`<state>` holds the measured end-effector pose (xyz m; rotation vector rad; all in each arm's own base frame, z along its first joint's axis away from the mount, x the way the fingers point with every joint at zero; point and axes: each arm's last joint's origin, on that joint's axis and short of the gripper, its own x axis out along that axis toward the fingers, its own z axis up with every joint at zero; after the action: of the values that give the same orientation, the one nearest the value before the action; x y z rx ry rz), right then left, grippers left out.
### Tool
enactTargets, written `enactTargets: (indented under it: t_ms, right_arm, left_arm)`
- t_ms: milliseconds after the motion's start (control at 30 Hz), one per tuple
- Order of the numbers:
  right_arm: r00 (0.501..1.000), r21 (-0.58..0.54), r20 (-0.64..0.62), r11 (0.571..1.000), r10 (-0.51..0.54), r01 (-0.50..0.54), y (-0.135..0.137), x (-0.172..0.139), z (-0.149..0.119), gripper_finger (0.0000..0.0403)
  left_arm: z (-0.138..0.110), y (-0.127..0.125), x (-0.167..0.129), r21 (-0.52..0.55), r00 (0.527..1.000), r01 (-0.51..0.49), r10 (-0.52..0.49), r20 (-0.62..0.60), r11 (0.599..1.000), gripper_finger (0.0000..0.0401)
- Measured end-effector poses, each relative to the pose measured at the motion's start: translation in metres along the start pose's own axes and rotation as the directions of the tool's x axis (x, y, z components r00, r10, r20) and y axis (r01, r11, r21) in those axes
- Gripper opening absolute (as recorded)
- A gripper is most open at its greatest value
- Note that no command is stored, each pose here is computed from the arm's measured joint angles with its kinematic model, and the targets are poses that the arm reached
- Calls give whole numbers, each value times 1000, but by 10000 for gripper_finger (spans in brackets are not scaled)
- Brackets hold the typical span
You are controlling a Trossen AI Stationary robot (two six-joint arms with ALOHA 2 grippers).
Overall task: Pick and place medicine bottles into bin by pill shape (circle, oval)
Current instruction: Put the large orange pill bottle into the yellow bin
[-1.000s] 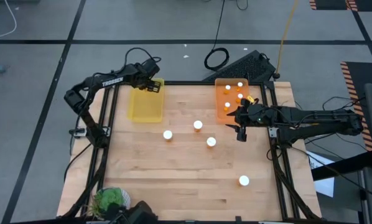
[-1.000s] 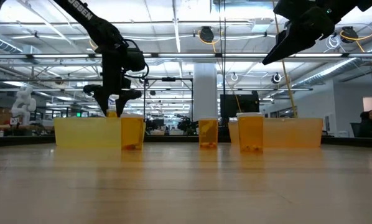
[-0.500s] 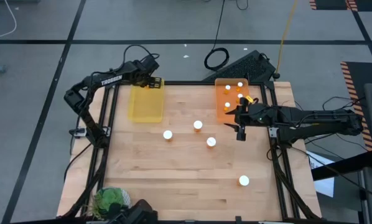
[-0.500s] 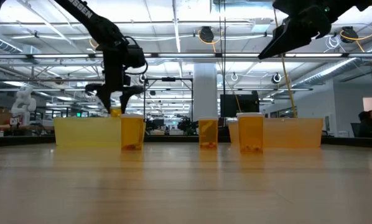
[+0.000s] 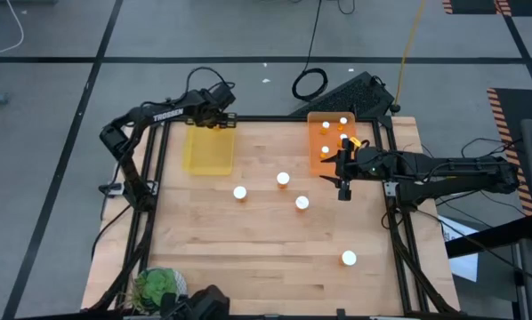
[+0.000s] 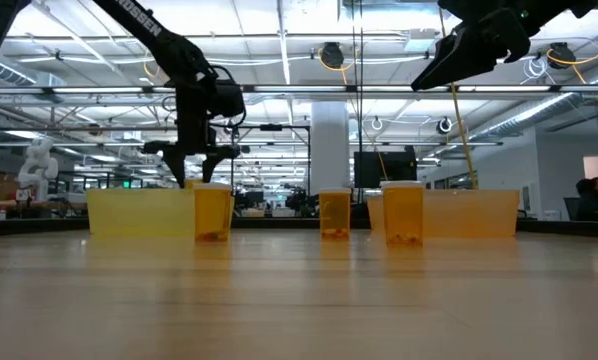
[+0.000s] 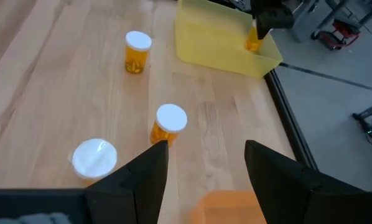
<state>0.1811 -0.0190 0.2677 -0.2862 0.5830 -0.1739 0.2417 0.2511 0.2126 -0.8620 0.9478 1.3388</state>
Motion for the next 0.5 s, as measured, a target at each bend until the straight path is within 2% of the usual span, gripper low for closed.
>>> enactTargets:
  t_ms: [500]
  right_arm:
    - [1000, -12, -3, 1000, 1, -1, 0, 0, 0, 208]
  left_arm:
    - [-3, -4, 15, -28, 993, -109, 110, 38, 994, 216]
